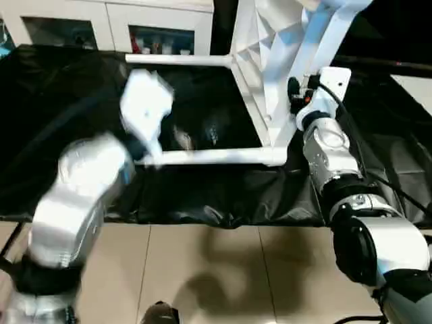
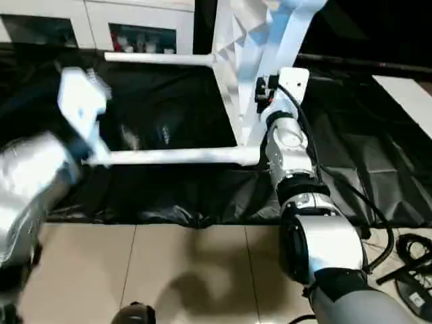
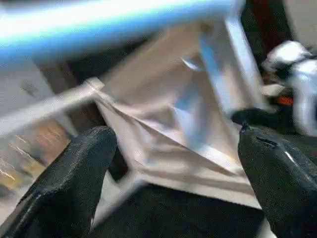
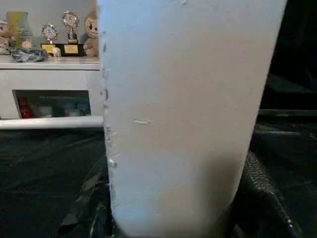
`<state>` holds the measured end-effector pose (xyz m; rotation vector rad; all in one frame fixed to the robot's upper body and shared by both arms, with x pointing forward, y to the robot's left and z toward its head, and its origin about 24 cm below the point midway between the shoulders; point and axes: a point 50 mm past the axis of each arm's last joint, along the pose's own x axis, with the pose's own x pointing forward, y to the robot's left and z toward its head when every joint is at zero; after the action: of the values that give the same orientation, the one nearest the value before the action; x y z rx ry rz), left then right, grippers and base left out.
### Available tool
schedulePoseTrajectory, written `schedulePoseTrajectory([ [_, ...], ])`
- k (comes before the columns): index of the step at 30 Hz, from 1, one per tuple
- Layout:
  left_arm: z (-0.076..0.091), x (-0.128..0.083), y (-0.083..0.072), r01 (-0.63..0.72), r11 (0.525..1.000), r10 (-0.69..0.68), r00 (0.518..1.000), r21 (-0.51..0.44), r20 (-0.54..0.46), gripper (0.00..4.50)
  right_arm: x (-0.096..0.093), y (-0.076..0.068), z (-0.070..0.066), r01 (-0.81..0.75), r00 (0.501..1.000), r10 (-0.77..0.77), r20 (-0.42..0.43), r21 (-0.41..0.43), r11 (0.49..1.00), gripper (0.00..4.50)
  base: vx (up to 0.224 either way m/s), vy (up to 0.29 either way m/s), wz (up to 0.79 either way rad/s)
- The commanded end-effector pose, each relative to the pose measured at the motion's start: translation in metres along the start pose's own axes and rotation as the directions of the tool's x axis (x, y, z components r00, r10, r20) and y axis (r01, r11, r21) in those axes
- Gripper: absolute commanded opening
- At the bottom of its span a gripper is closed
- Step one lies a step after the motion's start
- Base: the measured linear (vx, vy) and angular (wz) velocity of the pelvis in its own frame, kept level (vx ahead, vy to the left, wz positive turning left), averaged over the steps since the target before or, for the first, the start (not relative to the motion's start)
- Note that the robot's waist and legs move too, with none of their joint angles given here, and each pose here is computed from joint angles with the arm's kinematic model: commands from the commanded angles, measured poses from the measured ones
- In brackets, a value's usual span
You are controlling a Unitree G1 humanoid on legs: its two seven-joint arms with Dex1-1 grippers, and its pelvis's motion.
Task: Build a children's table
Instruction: Flip table
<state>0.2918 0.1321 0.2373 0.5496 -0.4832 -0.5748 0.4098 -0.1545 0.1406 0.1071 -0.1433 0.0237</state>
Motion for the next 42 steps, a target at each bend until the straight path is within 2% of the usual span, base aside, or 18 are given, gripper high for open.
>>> schedulePoseTrajectory([
  [1, 0.015, 0.012, 0.007, -0.033, 0.978, 0.020, 0.998, 0.206, 0.067, 4.50, 0.004, 0.002, 0.012, -0.008, 0.999, 0.008, 0.044, 0.013, 1.000, 2.40, 0.000, 0.000, 0.00],
  [2, 0.015, 0.012, 0.007, -0.033, 0.978, 0.020, 0.998, 0.206, 0.067, 4.50, 0.004, 0.002, 0.012, -0.008, 0.999, 0.008, 0.044, 0.013, 1.000, 2.40, 0.000, 0.000, 0.00],
  [3, 0.020, 0.017, 0.010, -0.056, 0.958, 0.030, 0.995, 0.280, 0.097, 4.50, 0.003, 0.004, 0.013, -0.022, 0.999, 0.021, 0.050, 0.012, 1.000, 2.55, 0.000, 0.000, 0.00],
  [6, 0.027, 0.024, 0.013, -0.091, 0.909, 0.032, 0.988, 0.407, 0.150, 4.50, 0.002, 0.007, 0.013, -0.055, 0.997, 0.054, 0.061, 0.010, 0.998, 2.86, 0.000, 0.000, 0.00],
  [7, 0.027, 0.024, 0.013, -0.091, 0.909, 0.032, 0.988, 0.407, 0.150, 4.50, 0.002, 0.007, 0.013, -0.055, 0.997, 0.054, 0.061, 0.010, 0.998, 2.97, 0.000, 0.000, 0.00],
  [9, 0.029, 0.031, 0.015, -0.114, 0.847, 0.025, 0.984, 0.520, 0.176, 4.50, 0.000, 0.008, 0.015, -0.092, 0.991, 0.094, 0.099, -0.022, 0.995, 3.13, 0.000, 0.000, 0.00],
  [11, 0.029, 0.033, 0.018, -0.129, 0.832, 0.032, 0.982, 0.539, 0.186, 4.50, -0.002, 0.008, 0.017, -0.106, 0.987, 0.110, 0.116, -0.042, 0.993, 3.13, 0.000, 0.000, 0.00],
  [16, 0.015, 0.043, 0.028, -0.132, 0.765, 0.048, 0.988, 0.630, 0.150, 4.50, -0.011, 0.015, 0.015, -0.201, 0.966, 0.208, 0.156, -0.057, 0.978, 3.13, 0.000, 0.000, 0.00],
  [20, -0.001, 0.052, 0.041, -0.136, 0.728, 0.092, 0.991, 0.672, 0.100, 4.50, -0.021, 0.019, 0.008, -0.247, 0.955, 0.255, 0.151, -0.070, 0.966, 3.13, 0.000, 0.000, 0.00],
  [23, -0.005, 0.055, 0.047, -0.147, 0.711, 0.126, 0.989, 0.688, 0.082, 4.50, -0.023, 0.020, 0.005, -0.249, 0.956, 0.257, 0.143, -0.067, 0.966, 3.13, 0.000, 0.000, 0.00],
  [24, -0.007, 0.056, 0.054, -0.172, 0.699, 0.166, 0.983, 0.694, 0.076, 4.50, -0.024, 0.020, 0.004, -0.248, 0.956, 0.256, 0.139, -0.073, 0.966, 3.13, 0.000, 0.000, 0.00],
  [26, -0.011, 0.054, 0.066, -0.204, 0.681, 0.228, 0.972, 0.703, 0.062, 4.50, -0.027, 0.020, 0.003, -0.250, 0.956, 0.258, 0.138, -0.069, 0.966, 3.13, 0.000, 0.000, 0.00],
  [29, -0.017, 0.050, 0.076, -0.209, 0.664, 0.263, 0.964, 0.718, 0.037, 4.50, -0.029, 0.020, 0.002, -0.254, 0.957, 0.259, 0.132, -0.053, 0.966, 3.13, 0.000, 0.000, 0.00],
  [33, -0.026, 0.043, 0.083, -0.187, 0.650, 0.275, 0.962, 0.736, 0.002, 4.50, -0.031, 0.020, 0.001, -0.274, 0.953, 0.279, 0.116, -0.056, 0.960, 3.13, 0.000, 0.000, 0.00],
  [34, -0.027, 0.042, 0.083, -0.185, 0.650, 0.274, 0.962, 0.737, 0.000, 4.50, -0.031, 0.020, 0.001, -0.280, 0.952, 0.284, 0.113, -0.056, 0.958, 3.42, 0.000, 0.000, 0.00],
  [39, -0.031, 0.037, 0.087, -0.184, 0.642, 0.280, 0.960, 0.744, -0.005, 4.50, -0.030, 0.020, 0.001, -0.271, 0.955, 0.277, 0.103, -0.062, 0.960, 3.54, 0.000, 0.000, 0.00],
  [40, -0.031, 0.037, 0.086, -0.184, 0.646, 0.275, 0.961, 0.741, -0.001, 4.32, -0.029, 0.020, 0.002, -0.262, 0.958, 0.268, 0.101, -0.069, 0.963, 3.86, 0.000, 0.000, 0.00],
  [42, -0.031, 0.036, 0.085, -0.178, 0.647, 0.266, 0.964, 0.742, 0.000, 4.13, -0.029, 0.021, 0.002, -0.244, 0.963, 0.252, 0.098, -0.084, 0.966, 3.90, 0.000, 0.000, 0.00],
])
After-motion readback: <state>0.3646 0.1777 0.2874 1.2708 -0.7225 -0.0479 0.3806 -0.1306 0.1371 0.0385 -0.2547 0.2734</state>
